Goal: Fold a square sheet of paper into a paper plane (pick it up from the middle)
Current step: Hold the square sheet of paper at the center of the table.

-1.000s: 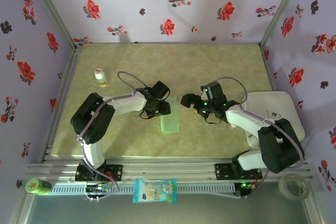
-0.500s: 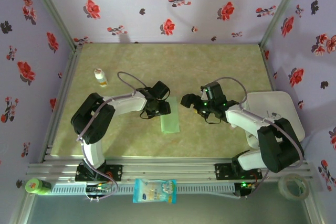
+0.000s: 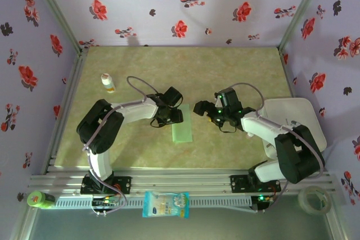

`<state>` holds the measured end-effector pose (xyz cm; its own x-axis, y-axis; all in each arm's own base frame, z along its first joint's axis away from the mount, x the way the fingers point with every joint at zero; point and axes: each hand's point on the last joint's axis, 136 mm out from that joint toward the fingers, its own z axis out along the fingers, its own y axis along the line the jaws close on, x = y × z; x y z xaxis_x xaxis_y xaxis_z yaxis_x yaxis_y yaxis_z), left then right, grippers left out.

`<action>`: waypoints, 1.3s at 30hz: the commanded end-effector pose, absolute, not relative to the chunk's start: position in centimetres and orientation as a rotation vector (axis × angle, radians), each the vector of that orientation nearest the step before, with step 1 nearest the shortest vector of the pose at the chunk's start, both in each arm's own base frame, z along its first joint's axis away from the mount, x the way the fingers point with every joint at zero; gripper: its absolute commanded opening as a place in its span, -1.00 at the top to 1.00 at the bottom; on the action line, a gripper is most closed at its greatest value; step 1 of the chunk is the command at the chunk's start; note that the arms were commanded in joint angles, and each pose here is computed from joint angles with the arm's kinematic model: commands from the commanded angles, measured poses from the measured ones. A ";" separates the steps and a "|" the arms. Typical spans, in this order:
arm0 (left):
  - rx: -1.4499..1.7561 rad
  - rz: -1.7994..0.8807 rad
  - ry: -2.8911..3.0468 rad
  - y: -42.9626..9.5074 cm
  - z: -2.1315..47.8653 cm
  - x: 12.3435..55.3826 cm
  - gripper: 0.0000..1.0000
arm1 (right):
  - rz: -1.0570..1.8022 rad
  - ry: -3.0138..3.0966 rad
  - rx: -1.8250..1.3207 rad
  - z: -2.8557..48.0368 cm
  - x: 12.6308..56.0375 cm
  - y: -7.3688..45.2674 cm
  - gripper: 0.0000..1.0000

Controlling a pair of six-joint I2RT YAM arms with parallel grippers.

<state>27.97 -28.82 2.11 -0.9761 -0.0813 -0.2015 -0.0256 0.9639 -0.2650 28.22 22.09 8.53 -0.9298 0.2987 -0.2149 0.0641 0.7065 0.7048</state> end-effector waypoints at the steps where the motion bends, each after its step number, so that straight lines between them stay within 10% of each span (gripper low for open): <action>1: -0.014 -0.391 2.955 -29.9 -1.3 27.0 -0.24 | 1.054 2.601 0.253 9.1 28.6 22.6 -0.89; 18: -0.070 -0.398 2.958 -29.7 -1.7 26.8 -0.24 | 1.098 2.663 0.222 7.8 28.1 23.9 -0.08; 27: -0.053 -0.392 2.960 -29.8 -1.7 26.9 -0.24 | 1.128 2.771 0.135 6.2 27.6 26.5 1.00; 39: -0.063 -0.388 2.964 -29.7 -1.9 26.8 -0.24 | 1.075 2.852 0.120 3.9 27.8 28.5 1.00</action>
<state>27.97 -28.79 2.01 -0.9760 -0.0866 -0.1999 -0.0321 0.9648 -0.2610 27.79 27.98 4.06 -0.9906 0.1187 -0.0685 0.0422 0.7401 0.6712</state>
